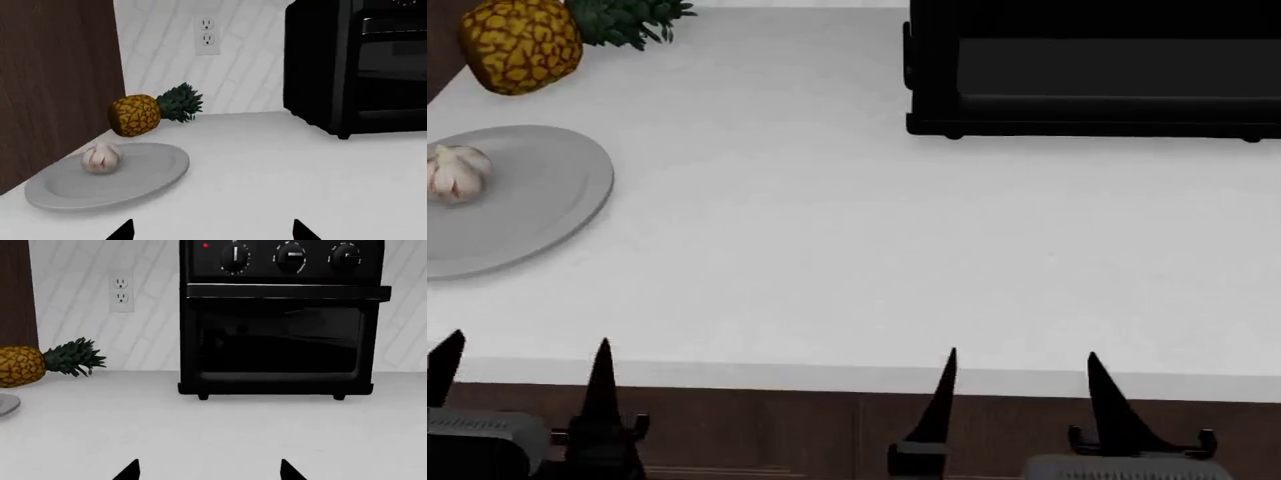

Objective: Pick the garlic from the counter and place it in the microwave.

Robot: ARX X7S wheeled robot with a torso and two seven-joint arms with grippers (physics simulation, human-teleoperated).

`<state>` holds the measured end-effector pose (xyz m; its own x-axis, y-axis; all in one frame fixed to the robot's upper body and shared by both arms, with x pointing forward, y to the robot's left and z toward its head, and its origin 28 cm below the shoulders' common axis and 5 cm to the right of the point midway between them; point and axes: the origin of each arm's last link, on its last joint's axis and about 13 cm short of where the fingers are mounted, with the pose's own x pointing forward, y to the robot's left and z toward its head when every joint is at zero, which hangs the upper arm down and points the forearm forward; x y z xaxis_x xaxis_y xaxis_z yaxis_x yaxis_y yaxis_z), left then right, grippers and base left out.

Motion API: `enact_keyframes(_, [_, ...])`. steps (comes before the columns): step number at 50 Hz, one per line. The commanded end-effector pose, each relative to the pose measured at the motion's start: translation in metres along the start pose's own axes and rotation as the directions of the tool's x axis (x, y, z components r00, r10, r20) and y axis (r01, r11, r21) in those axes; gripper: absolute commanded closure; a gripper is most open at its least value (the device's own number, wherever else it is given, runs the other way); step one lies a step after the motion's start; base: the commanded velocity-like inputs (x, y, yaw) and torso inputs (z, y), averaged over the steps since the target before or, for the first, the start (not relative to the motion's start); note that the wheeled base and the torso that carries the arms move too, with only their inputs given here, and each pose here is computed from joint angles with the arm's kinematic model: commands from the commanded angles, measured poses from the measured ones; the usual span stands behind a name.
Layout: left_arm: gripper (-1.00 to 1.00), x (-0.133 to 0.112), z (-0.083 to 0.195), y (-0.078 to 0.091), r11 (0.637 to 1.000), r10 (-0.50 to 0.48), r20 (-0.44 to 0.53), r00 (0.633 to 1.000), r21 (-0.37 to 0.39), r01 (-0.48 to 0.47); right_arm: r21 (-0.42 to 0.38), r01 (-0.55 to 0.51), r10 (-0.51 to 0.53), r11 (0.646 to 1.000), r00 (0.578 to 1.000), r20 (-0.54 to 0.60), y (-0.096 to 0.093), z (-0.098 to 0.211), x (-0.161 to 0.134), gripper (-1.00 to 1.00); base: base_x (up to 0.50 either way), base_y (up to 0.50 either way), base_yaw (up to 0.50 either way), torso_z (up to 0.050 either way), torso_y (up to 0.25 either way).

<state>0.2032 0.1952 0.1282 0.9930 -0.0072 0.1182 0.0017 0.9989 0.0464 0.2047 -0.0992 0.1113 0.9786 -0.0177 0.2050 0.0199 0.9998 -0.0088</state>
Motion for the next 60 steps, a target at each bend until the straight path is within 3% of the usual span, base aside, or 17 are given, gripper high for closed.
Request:
enact_keyframes(1, [-1.0, -0.019, 0.071, 0.009, 0.993, 0.015, 0.173, 0.985, 0.11, -0.034, -0.033, -0.013, 0.018, 0.999, 0.991, 0.134, 0.001, 0.069, -0.014, -1.0, 0.0, 0.0, 0.0, 0.0, 0.0])
enact_keyframes(2, [-1.0, -0.021, 0.078, 0.009, 0.993, 0.004, 0.207, 0.978, 0.116, -0.029, -0.033, -0.013, 0.018, 0.999, 0.989, 0.146, 0.0, 0.075, -0.014, -1.0, 0.0, 0.0, 0.0, 0.0, 0.0])
enact_keyframes(4, [-1.0, -0.032, 0.088, 0.003, 0.998, 0.017, 0.176, 0.984, 0.058, -0.028, -0.035, -0.01, 0.016, 0.999, 0.984, 0.175, -0.001, 0.084, -0.014, -1.0, 0.0, 0.0, 0.0, 0.0, 0.0])
enact_keyframes(7, [-1.0, -0.038, 0.095, 0.002, 0.998, 0.0, 0.177, 0.984, 0.056, -0.01, -0.027, -0.007, 0.012, 1.0, 0.977, 0.211, -0.002, 0.092, -0.015, -1.0, 0.0, 0.0, 0.0, 0.0, 0.0])
enact_keyframes(9, [-1.0, -0.041, 0.103, 0.001, 0.998, -0.007, 0.2, 0.98, 0.062, -0.006, -0.036, -0.058, 0.065, 0.998, 0.969, 0.238, -0.001, 0.105, -0.02, -1.0, 0.0, 0.0, 0.0, 0.0, 0.0])
enact_keyframes(13, [-1.0, -0.044, 0.127, -0.004, 0.999, -0.004, 0.294, 0.956, 0.049, -0.01, -0.026, -0.017, 0.023, 1.0, 0.961, 0.277, 0.001, 0.118, -0.026, -1.0, 0.0, 0.0, 0.0, 0.0, 0.0])
enact_keyframes(14, [-1.0, -0.047, 0.124, -0.002, 0.997, -0.025, 0.266, 0.964, 0.077, 0.004, -0.023, -0.017, 0.023, 1.0, 0.96, 0.28, 0.002, 0.12, -0.026, -1.0, 0.0, 0.0, 0.0, 0.0, 0.0])
enact_keyframes(29, [-1.0, -0.047, 0.127, 0.003, 0.997, -0.017, 0.305, 0.952, 0.075, -0.006, -0.005, -0.018, 0.018, 1.0, 0.945, 0.325, 0.003, 0.135, -0.033, -1.0, 0.0, 0.03, 0.0, 0.0, 0.0])
enact_keyframes(60, [-1.0, -0.046, 0.129, 0.004, 0.997, -0.012, 0.319, 0.948, 0.08, -0.015, 0.016, -0.049, 0.04, 0.999, 0.938, 0.344, 0.006, 0.142, -0.037, -1.0, 0.0, 0.43, 0.0, 0.0, 0.0])
